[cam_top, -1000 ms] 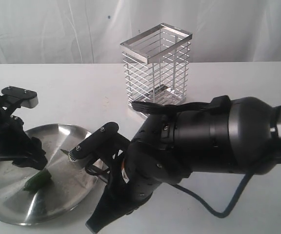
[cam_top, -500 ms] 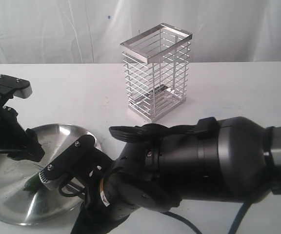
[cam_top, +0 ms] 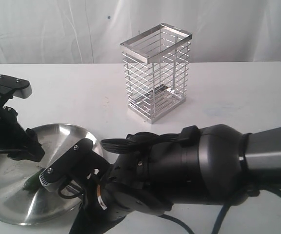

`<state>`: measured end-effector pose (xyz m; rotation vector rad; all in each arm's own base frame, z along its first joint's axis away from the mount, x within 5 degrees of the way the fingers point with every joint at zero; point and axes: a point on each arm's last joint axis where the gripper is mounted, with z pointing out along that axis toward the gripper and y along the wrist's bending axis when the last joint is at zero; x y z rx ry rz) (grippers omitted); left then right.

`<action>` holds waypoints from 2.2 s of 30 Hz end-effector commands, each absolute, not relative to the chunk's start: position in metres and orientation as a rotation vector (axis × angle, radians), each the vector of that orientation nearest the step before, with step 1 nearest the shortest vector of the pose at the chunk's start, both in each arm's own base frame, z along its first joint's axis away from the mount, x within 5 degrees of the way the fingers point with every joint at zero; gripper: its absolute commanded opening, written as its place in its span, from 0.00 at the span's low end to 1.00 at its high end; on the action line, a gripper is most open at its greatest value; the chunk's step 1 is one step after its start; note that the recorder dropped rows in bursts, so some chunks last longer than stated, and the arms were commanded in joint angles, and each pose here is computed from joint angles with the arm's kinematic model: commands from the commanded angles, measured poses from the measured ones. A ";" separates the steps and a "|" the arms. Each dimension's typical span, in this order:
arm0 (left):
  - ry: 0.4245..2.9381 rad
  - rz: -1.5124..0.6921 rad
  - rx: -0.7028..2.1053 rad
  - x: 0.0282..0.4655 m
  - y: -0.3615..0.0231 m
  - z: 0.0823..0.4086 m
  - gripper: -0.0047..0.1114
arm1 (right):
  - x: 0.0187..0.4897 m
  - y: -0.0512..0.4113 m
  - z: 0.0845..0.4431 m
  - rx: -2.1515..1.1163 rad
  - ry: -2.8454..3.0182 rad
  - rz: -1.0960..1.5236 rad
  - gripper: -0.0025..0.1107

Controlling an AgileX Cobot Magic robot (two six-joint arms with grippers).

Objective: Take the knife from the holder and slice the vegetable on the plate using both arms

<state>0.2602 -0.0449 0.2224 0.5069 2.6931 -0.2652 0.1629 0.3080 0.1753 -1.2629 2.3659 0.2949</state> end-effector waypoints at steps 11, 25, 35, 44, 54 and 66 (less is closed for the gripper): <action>2.712 -0.312 0.454 0.252 -0.047 0.214 0.61 | 0.165 0.311 0.178 -1.227 2.333 0.316 0.02; 2.708 -0.319 0.425 0.251 -0.048 0.212 0.61 | 0.166 0.314 0.164 -1.239 2.353 0.305 0.02; 2.684 -0.308 0.409 0.254 -0.047 0.213 0.54 | 0.167 0.315 0.163 -1.241 2.357 0.302 0.02; 2.649 -0.287 0.330 0.261 -0.046 0.211 0.04 | 0.166 0.314 0.163 -1.241 2.364 0.295 0.02; 2.693 -0.328 0.285 0.266 -0.048 0.198 0.04 | 0.166 0.314 0.162 -1.233 2.376 0.297 0.02; 2.726 -0.395 0.265 0.263 -0.052 0.198 0.04 | 0.166 0.314 0.162 -1.233 2.376 0.297 0.02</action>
